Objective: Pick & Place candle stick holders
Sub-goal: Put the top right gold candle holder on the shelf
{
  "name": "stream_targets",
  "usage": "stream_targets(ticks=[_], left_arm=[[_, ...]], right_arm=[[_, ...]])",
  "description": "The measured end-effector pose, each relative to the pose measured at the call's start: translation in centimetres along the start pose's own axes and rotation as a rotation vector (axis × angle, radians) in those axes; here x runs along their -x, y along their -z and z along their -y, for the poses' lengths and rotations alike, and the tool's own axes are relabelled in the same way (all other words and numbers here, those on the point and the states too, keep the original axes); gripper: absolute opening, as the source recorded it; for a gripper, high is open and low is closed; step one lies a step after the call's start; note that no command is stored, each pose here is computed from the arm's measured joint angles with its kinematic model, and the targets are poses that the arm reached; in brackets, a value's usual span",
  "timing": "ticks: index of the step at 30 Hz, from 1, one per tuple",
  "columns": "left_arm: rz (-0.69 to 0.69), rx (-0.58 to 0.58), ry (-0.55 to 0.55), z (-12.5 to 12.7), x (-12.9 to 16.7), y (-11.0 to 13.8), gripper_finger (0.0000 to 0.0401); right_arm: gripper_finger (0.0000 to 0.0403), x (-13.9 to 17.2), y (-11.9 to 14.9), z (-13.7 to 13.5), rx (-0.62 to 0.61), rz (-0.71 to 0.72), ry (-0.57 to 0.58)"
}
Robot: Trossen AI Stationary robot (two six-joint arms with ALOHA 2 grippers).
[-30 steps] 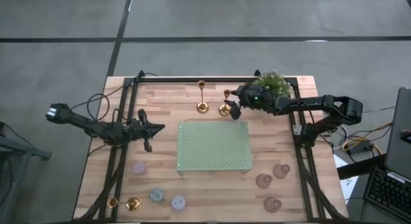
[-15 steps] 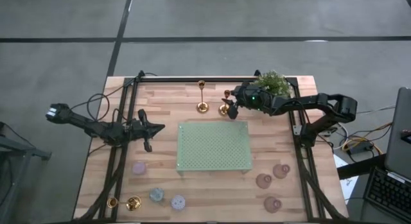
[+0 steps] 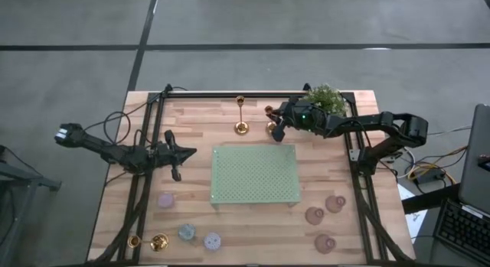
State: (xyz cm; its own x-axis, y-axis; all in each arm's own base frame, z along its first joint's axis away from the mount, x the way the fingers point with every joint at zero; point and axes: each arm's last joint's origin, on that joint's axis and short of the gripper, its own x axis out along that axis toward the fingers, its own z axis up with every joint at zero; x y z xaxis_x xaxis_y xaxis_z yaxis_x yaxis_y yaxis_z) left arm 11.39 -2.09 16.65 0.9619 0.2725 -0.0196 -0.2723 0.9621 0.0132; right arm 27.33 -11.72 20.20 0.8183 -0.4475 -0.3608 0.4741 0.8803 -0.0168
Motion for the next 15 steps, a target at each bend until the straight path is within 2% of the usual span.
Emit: stream_targets(ticks=[5,15], left_arm=[[0.0,0.0,0.0,0.0,0.0,0.0,0.0013],[0.0,0.0,0.0,0.0,0.0,0.0,0.0013]], right_arm=[[0.0036,0.5,-0.5,0.0,-0.004,0.024,-0.004],[0.0031,2.5,-2.4,0.0,-0.015,0.109,-0.037]])
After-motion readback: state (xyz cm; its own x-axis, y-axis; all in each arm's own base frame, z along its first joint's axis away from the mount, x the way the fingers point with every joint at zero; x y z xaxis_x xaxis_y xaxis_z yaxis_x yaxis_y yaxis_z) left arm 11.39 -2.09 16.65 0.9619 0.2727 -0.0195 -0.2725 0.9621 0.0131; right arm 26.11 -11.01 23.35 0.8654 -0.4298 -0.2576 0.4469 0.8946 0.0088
